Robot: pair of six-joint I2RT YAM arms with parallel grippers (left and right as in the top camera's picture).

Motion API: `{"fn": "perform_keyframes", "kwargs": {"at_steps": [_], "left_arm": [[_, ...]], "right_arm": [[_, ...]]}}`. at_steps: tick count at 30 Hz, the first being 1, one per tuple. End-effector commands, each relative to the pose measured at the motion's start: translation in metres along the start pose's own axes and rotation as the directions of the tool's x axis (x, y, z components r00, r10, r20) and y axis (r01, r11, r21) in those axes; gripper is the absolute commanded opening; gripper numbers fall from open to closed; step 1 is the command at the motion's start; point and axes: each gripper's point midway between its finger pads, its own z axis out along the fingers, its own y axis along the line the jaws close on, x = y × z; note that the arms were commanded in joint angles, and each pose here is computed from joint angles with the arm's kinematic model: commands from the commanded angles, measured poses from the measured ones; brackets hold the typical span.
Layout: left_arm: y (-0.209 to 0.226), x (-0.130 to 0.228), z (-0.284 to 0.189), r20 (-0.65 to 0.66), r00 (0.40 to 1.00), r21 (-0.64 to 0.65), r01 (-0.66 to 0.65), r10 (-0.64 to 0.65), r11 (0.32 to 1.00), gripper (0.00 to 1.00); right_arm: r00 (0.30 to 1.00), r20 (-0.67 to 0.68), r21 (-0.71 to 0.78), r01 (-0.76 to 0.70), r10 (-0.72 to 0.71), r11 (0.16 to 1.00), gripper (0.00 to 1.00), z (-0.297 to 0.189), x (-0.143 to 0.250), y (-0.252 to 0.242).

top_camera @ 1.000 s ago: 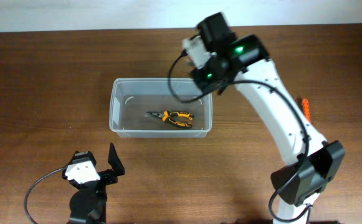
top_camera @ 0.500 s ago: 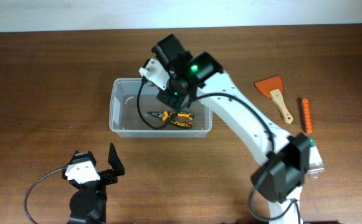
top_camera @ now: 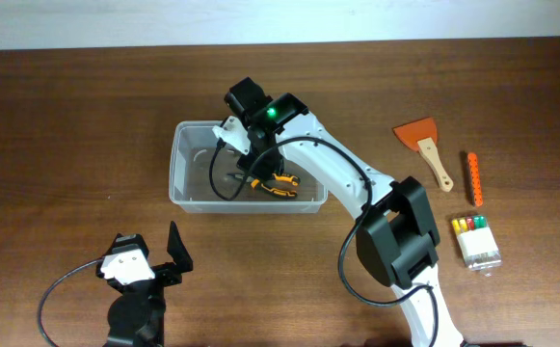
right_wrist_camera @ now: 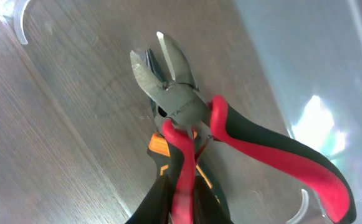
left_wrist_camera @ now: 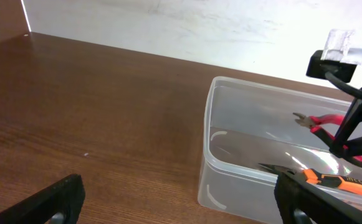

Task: Pack container
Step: 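Carry the red cutters into the container and open the gripper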

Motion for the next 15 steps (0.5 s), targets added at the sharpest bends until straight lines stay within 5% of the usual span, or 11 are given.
{"fn": "perform_keyframes", "kwargs": {"at_steps": [1,5,8,10,15], "left_arm": [[-0.0002,0.0009,-0.0001,0.0,1.0,0.001,-0.01,0.01,1.0,0.99],[-0.0002,0.0009,-0.0001,0.0,1.0,0.001,-0.01,0.01,1.0,0.99],[-0.0001,0.0009,-0.0001,0.0,1.0,0.0,-0.01,0.01,1.0,0.99],[-0.0001,0.0009,-0.0001,0.0,1.0,0.0,-0.01,0.01,1.0,0.99],[-0.0002,0.0007,-0.0001,0.0,1.0,0.001,-0.009,0.009,1.0,0.99]], "right_arm": [[1.0,0.019,-0.013,-0.006,0.006,1.0,0.11,-0.0016,-0.0054,0.0042],[1.0,0.016,-0.015,-0.006,0.007,1.0,0.21,-0.0016,-0.0047,0.0045],[1.0,0.02,-0.028,-0.006,0.006,1.0,0.54,-0.0016,-0.0055,0.0068],[1.0,0.025,-0.039,-0.006,0.007,0.999,0.67,-0.0017,-0.0064,0.0087],[0.999,0.028,-0.039,-0.016,0.017,0.999,0.68,-0.0103,-0.0064,0.0091]]}}
